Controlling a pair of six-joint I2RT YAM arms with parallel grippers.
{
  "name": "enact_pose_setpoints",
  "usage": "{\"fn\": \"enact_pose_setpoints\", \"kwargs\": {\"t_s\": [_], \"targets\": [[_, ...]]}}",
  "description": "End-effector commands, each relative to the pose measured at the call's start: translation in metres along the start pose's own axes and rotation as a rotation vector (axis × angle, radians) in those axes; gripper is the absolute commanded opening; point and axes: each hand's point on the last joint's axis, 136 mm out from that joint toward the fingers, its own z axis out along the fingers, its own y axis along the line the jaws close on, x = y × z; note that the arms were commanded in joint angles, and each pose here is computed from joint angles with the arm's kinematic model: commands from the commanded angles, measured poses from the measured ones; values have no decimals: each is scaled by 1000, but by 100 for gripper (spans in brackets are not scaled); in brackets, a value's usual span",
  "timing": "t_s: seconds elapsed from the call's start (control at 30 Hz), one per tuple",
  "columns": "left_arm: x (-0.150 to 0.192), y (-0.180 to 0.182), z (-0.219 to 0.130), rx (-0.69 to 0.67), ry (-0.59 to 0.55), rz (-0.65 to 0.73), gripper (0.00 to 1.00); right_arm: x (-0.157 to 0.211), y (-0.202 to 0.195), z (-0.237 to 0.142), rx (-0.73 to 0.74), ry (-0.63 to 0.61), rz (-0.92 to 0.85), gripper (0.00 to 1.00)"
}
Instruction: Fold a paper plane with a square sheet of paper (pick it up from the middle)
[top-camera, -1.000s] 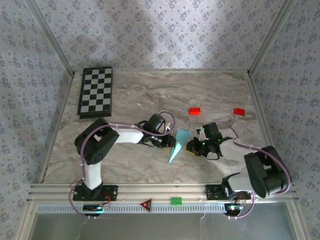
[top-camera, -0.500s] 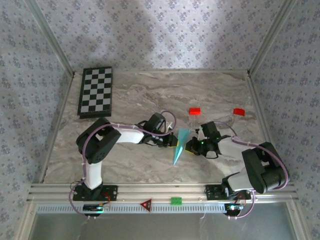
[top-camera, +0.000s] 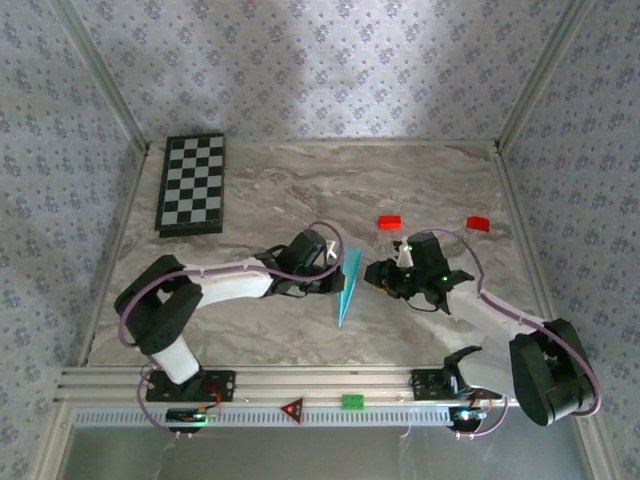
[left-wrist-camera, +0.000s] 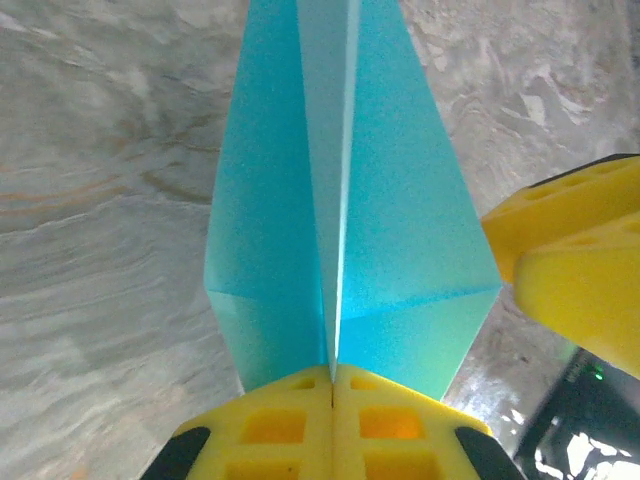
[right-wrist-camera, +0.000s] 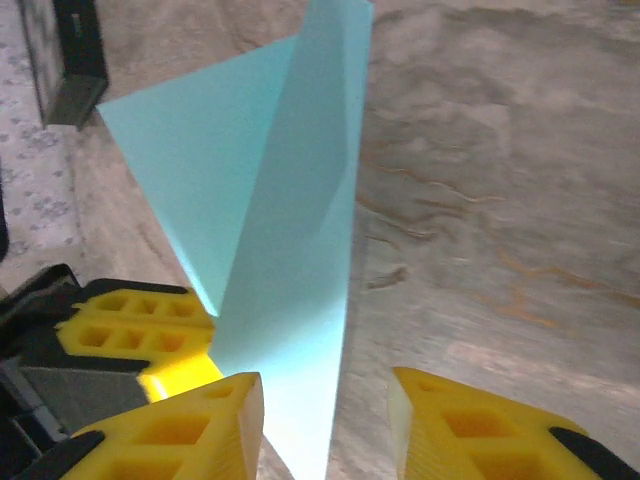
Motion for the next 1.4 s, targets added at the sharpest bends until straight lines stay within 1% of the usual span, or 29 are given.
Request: {"fn": "enact_pose_setpoints", "kwargs": {"t_s": [0.0, 0.17, 0.27, 0.4, 0.47, 0.53, 0.6, 0.63, 0.67, 0.73, 0.83, 0.9, 1.07, 1.2, 1.27, 1.37], "targets": [[1, 23, -12, -179, -31, 18, 2, -5, 27, 4, -62, 5, 1, 40], [4, 22, -19, -202, -50, 22, 2, -2, 36, 18, -43, 57, -15, 41], [6, 23, -22, -211, -57, 19, 2, 4, 31, 28, 17, 94, -25, 42], [7, 24, -24, -219, -57, 22, 2, 10, 36, 44, -10, 152, -27, 42], [9, 25, -25, -223, -52, 20, 3, 12, 37, 50, 0, 179, -28, 41], [9, 26, -26, -228, -53, 19, 3, 16, 32, 54, 44, 207, -46, 37], [11, 29, -27, -237, -54, 16, 4, 20, 23, 57, 82, 231, -47, 28], [10, 29, -28, -241, -57, 15, 5, 21, 21, 58, 85, 239, -43, 23], [11, 30, -28, -244, -57, 13, 6, 22, 20, 59, 82, 244, -40, 20], [12, 32, -27, -253, -50, 12, 12, 23, 18, 62, 68, 249, -30, 11], [15, 33, -27, -259, -43, 12, 20, 26, 15, 67, 58, 261, -15, 4], [15, 32, -28, -260, -46, 14, 25, 27, 13, 69, 53, 266, -6, 3], [15, 28, -30, -257, -52, 31, 29, 29, 10, 72, 48, 270, 2, 3], [15, 32, -32, -286, -58, 34, 32, 30, 8, 72, 52, 271, 0, 3], [15, 31, -33, -291, -67, 45, 36, 29, 8, 72, 54, 269, 0, 3], [15, 32, -34, -299, -67, 55, 37, 30, 8, 72, 55, 269, -2, 3]]}}
